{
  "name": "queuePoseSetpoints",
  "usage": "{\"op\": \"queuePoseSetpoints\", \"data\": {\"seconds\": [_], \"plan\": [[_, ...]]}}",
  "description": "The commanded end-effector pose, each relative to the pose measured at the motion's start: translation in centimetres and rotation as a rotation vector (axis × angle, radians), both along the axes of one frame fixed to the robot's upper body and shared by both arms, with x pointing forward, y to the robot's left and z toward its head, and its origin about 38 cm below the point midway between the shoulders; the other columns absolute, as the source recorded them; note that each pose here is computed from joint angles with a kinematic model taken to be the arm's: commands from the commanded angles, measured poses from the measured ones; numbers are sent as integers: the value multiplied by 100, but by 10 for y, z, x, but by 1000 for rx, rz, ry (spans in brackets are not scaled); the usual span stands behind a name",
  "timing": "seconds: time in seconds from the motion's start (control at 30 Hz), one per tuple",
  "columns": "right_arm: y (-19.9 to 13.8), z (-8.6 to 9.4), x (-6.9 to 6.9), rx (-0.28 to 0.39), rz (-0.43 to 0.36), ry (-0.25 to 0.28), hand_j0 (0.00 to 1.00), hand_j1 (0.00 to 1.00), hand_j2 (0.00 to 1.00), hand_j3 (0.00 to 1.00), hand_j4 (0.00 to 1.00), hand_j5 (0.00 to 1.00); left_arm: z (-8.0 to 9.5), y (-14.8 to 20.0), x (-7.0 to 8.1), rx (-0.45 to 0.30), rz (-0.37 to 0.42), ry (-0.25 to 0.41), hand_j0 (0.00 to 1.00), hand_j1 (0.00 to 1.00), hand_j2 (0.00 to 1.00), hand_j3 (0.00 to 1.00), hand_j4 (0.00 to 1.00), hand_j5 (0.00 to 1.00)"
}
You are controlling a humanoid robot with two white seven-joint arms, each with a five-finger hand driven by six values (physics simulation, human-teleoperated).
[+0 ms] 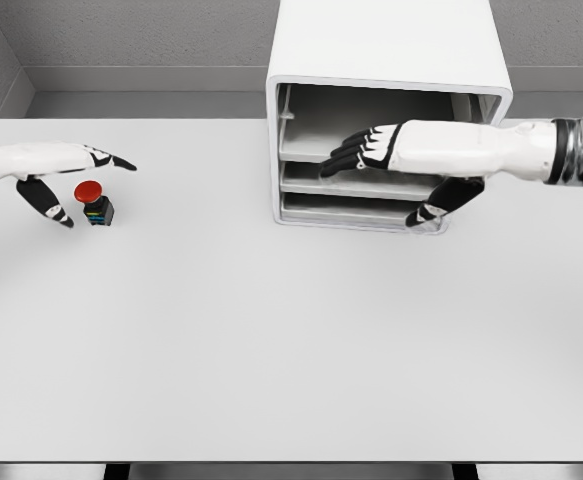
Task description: Slide open multi-storey tabletop storage cabinets and put open load switch and slide close multi-storey tabletop storage cabinets
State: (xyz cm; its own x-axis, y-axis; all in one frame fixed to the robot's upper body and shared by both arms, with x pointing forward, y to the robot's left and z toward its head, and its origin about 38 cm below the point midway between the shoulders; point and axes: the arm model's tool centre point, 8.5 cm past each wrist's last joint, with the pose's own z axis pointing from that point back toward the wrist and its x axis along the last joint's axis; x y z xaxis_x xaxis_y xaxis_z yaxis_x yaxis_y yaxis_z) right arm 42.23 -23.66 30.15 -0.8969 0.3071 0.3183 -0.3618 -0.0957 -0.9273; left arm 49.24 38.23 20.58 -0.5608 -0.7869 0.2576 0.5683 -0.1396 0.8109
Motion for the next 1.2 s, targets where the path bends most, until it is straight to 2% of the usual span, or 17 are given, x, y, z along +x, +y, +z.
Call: {"op": "queuePoseSetpoints", "data": {"seconds": [0.0, 0.1, 0.2, 0.33, 0.37, 0.5, 0.63, 0.8, 1.07, 1.17], "plan": [[-3, -6, 14, 20, -39, 23, 100, 100, 100, 100, 100, 100, 0, -2, 3, -1, 3, -3, 100, 100, 100, 100, 100, 100], [-1, -17, 24, 11, -63, 31, 100, 100, 100, 100, 100, 100, -4, -8, 6, 15, -8, 0, 100, 100, 100, 100, 100, 100], [2, -20, 25, 13, -62, 36, 100, 100, 100, 100, 100, 100, -12, -7, 3, 9, -4, 14, 100, 100, 100, 100, 100, 100], [-13, -26, 35, -1, -117, 49, 100, 100, 100, 100, 100, 100, -17, -5, 0, 7, 1, 26, 100, 100, 100, 100, 100, 100], [-19, -24, 39, 7, -138, 46, 100, 100, 100, 100, 100, 100, -17, -3, -1, 8, 3, 25, 96, 96, 96, 96, 96, 96], [-21, -28, 40, -19, -148, 38, 100, 100, 100, 100, 100, 100, -11, 0, 1, -4, 16, 8, 87, 87, 87, 87, 87, 87], [-11, -34, 41, -6, -135, 50, 100, 100, 100, 100, 100, 100, -11, 1, 1, -3, 18, 7, 79, 79, 79, 79, 79, 79], [-11, -41, 39, -22, -134, 55, 100, 100, 100, 100, 100, 100, -12, 4, 2, 1, 28, 9, 77, 77, 77, 77, 77, 77], [-10, -42, 39, -31, -133, 51, 100, 100, 100, 100, 100, 100, -18, 4, -1, -2, 28, 21, 77, 77, 77, 77, 77, 77], [-7, -42, 40, -30, -130, 48, 100, 100, 100, 100, 100, 100, -20, 6, -2, -2, 32, 26, 71, 71, 71, 71, 71, 71]]}}
